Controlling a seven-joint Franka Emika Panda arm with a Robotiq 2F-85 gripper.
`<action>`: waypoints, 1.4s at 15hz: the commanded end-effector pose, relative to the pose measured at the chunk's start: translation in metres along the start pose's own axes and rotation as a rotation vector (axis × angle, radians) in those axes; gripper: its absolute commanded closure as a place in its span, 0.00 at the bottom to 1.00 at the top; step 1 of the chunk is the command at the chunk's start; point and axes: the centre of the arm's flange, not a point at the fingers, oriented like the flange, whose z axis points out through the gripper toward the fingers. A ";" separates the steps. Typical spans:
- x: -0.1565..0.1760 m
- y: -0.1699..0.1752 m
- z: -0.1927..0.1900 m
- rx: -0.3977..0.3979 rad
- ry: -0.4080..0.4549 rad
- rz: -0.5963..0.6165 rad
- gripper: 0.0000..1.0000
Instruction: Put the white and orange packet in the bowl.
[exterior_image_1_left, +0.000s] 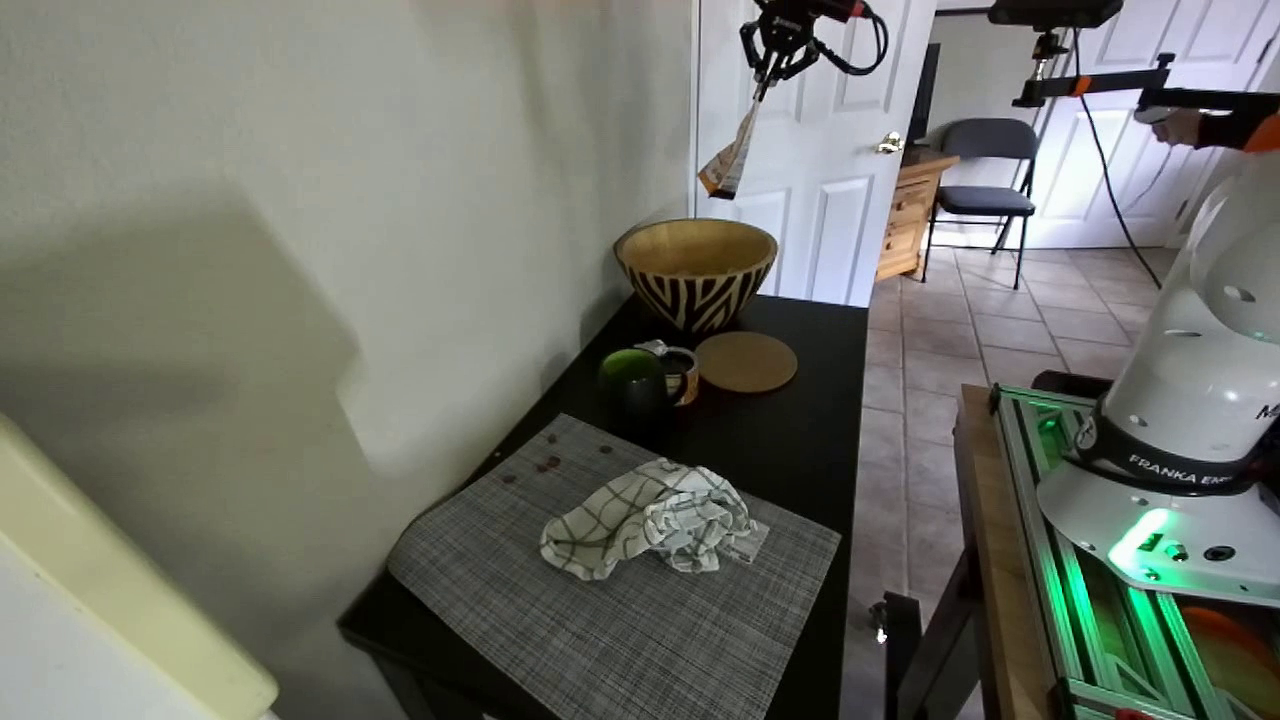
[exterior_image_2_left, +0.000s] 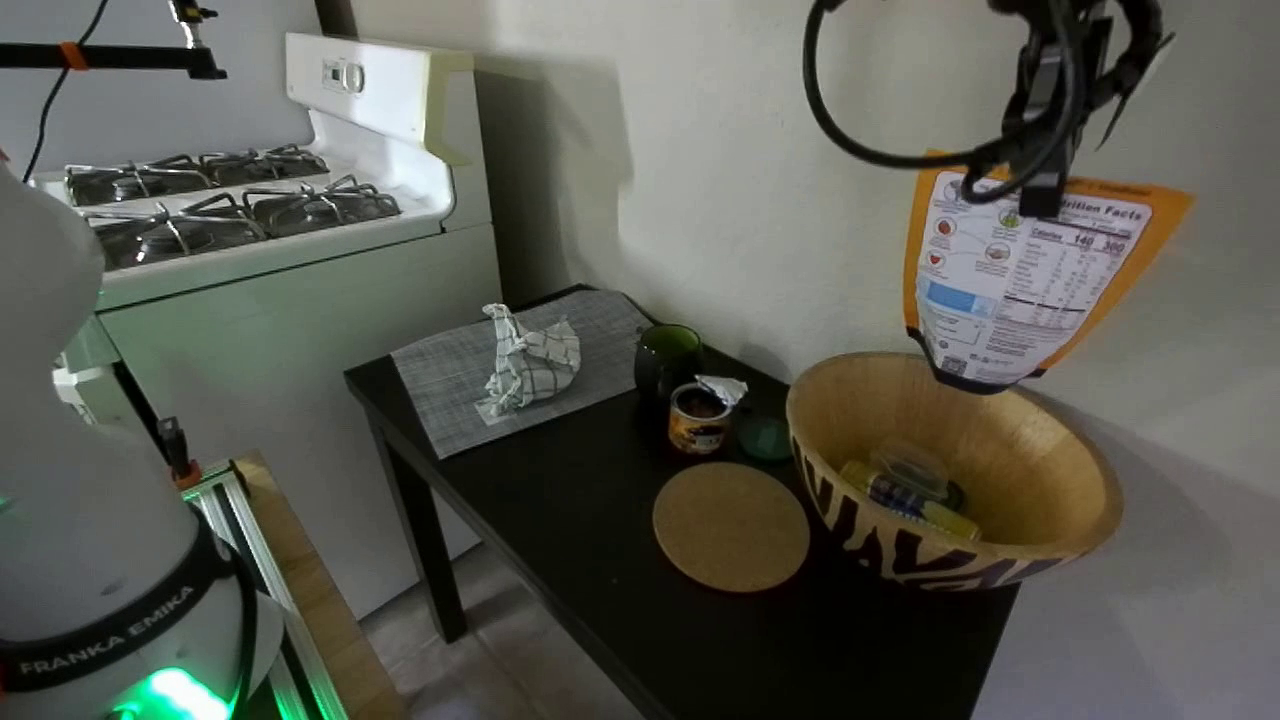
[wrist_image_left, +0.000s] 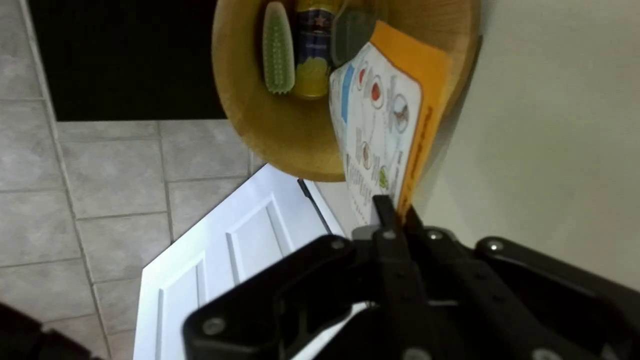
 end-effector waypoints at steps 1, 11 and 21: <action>-0.013 -0.047 0.055 0.042 -0.068 -0.009 0.99; -0.049 -0.037 0.144 -0.122 -0.145 -0.004 0.99; -0.111 -0.056 0.070 -0.002 -0.086 -0.170 0.27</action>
